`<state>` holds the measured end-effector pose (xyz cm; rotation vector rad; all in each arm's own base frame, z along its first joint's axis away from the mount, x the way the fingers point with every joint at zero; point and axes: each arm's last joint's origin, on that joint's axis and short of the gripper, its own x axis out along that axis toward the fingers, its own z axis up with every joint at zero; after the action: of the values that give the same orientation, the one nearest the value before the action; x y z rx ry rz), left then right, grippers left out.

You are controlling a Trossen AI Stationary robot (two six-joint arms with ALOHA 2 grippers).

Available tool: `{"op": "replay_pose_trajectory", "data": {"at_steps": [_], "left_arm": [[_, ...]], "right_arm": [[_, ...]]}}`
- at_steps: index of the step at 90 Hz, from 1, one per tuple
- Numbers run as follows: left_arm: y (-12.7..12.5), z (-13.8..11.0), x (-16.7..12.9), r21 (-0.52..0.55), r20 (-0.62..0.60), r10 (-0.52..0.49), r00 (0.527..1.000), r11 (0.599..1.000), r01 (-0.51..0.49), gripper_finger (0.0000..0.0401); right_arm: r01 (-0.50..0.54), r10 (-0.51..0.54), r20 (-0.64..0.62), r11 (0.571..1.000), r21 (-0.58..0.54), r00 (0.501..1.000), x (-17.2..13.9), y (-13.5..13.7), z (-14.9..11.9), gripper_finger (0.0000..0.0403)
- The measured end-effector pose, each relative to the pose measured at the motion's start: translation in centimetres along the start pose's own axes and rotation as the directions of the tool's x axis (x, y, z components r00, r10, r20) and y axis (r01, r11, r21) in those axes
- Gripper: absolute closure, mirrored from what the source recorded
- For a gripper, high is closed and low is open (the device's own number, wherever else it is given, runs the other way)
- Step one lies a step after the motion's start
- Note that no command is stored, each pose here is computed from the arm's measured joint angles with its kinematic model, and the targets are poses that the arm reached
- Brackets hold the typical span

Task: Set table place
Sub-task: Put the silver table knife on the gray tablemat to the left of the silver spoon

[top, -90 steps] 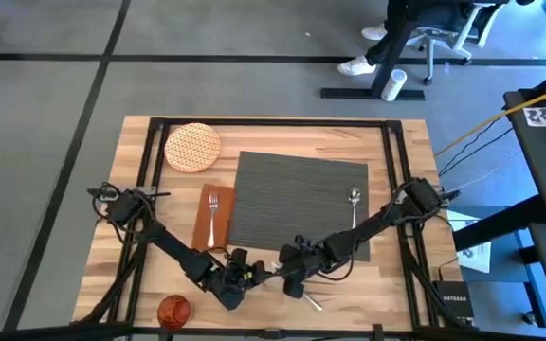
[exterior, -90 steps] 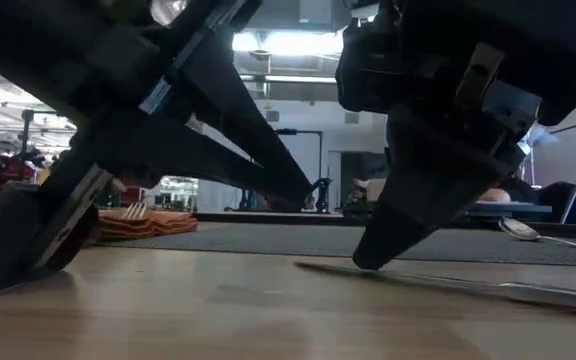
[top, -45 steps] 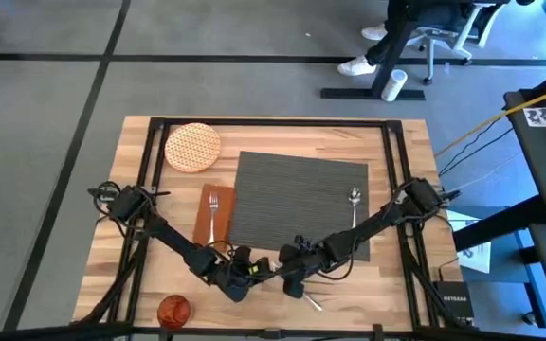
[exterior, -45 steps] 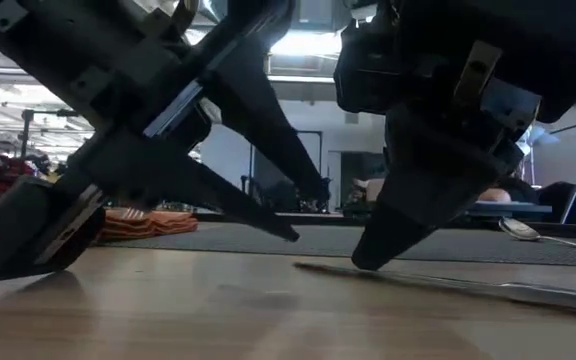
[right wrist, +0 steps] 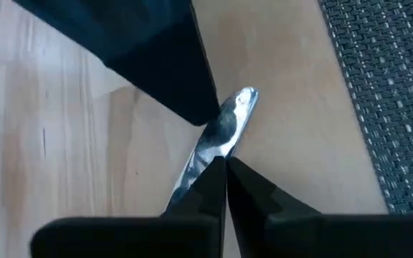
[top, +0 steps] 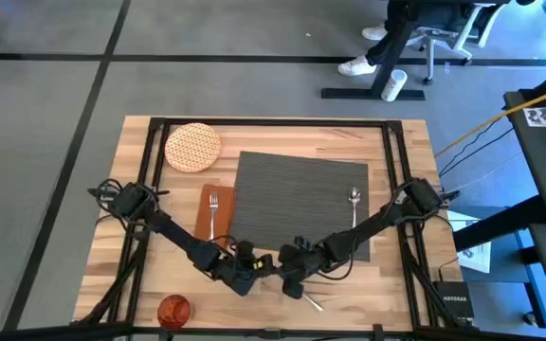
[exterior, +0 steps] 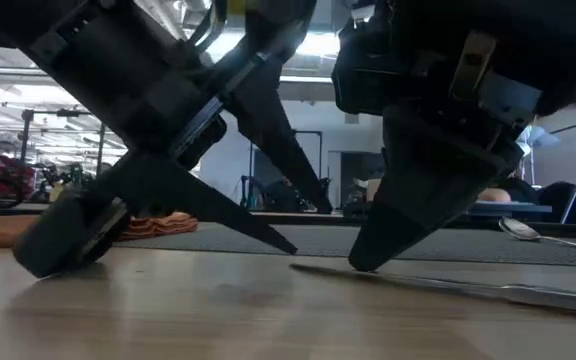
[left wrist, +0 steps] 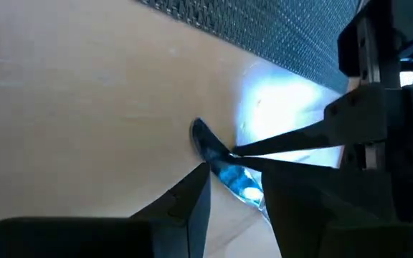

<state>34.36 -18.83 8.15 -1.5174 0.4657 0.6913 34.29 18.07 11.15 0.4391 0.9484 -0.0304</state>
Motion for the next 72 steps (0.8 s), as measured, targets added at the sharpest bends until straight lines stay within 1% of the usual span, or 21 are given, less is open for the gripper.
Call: {"op": "replay_pose_trajectory", "data": {"at_steps": [11, 25, 38, 55, 72], "left_arm": [[0.15, 0.04, -0.02, -0.002, -0.022, 0.036, 0.999, 0.999, -0.036, 0.0293], [0.23, 0.01, -0.02, -0.004, -0.044, 0.053, 0.998, 0.999, -0.054, 0.0293], [0.36, -0.17, -0.05, -0.001, -0.107, 0.094, 0.990, 0.995, -0.095, 0.0293], [0.59, -0.25, -0.14, -0.002, -0.118, 0.125, 0.985, 0.992, -0.127, 0.0293], [0.61, -0.36, -0.18, -0.001, -0.126, 0.126, 0.984, 0.992, -0.127, 0.0293]], "right_arm": [[-0.006, 0.006, 0.000, 1.000, 0.018, 1.000, 0.02, 0.03, 0.01, 0.0403], [-0.006, 0.006, 0.002, 1.000, 0.019, 1.000, 0.30, -0.01, -0.08, 0.0403], [-0.017, 0.017, -0.007, 1.000, 0.023, 1.000, 0.66, -0.02, -0.21, 0.0403], [-0.022, 0.023, -0.011, 1.000, 0.022, 1.000, 0.70, 0.04, -0.26, 0.0403], [-0.021, 0.022, -0.012, 0.999, 0.024, 1.000, 0.71, 0.02, -0.27, 0.0403]]}}
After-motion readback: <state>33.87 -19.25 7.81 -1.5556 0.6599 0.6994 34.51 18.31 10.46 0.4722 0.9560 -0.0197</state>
